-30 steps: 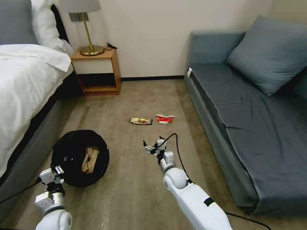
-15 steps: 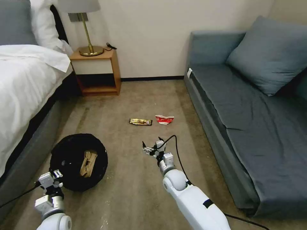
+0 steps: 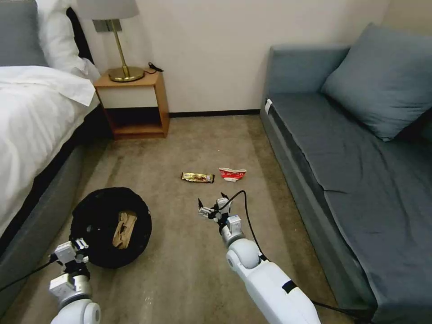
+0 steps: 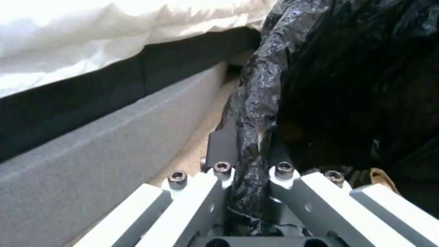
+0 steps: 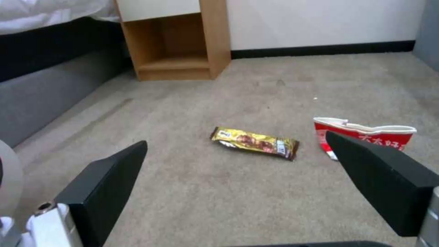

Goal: Pick up the trash bin, then pick up the garbage on the floor and place it into the trash bin.

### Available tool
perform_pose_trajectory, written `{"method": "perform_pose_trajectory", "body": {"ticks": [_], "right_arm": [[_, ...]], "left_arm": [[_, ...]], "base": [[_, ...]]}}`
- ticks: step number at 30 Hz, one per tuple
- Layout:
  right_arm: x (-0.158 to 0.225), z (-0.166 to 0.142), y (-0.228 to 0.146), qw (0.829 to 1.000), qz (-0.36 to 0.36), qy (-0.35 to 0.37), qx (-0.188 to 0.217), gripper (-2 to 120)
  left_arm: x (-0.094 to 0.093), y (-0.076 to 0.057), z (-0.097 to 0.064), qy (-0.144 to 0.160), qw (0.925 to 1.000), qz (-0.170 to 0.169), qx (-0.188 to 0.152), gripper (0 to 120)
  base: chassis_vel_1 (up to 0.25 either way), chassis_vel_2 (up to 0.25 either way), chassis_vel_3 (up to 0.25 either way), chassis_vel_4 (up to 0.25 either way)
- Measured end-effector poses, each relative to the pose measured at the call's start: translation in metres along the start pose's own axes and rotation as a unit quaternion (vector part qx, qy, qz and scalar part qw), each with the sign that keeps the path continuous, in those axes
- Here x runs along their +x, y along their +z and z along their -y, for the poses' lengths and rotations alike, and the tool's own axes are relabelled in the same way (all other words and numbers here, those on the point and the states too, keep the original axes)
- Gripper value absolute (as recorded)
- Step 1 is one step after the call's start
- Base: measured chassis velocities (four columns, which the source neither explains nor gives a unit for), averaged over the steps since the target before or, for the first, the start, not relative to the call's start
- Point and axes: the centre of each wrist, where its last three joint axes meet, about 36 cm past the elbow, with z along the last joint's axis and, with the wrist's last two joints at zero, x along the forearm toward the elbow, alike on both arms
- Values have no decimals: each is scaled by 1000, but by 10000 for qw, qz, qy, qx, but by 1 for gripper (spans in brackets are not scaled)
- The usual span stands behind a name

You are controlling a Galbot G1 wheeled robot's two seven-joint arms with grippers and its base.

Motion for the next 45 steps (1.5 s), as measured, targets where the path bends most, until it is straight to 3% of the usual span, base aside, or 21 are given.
{"method": "perform_pose_trajectory", "body": {"ticks": [28, 45], "right_arm": [[-4, -5, 8, 9999, -68, -21, 112, 100], [-11, -6, 12, 9996, -61, -47, 258, 100]], "left_arm": [[-6, 13, 1, -12, 10000, -82, 34, 3], [-9, 11, 2, -10, 10000, -52, 55, 3]], "base": [[-80, 82, 80, -77], [-117, 109, 119, -113]]}}
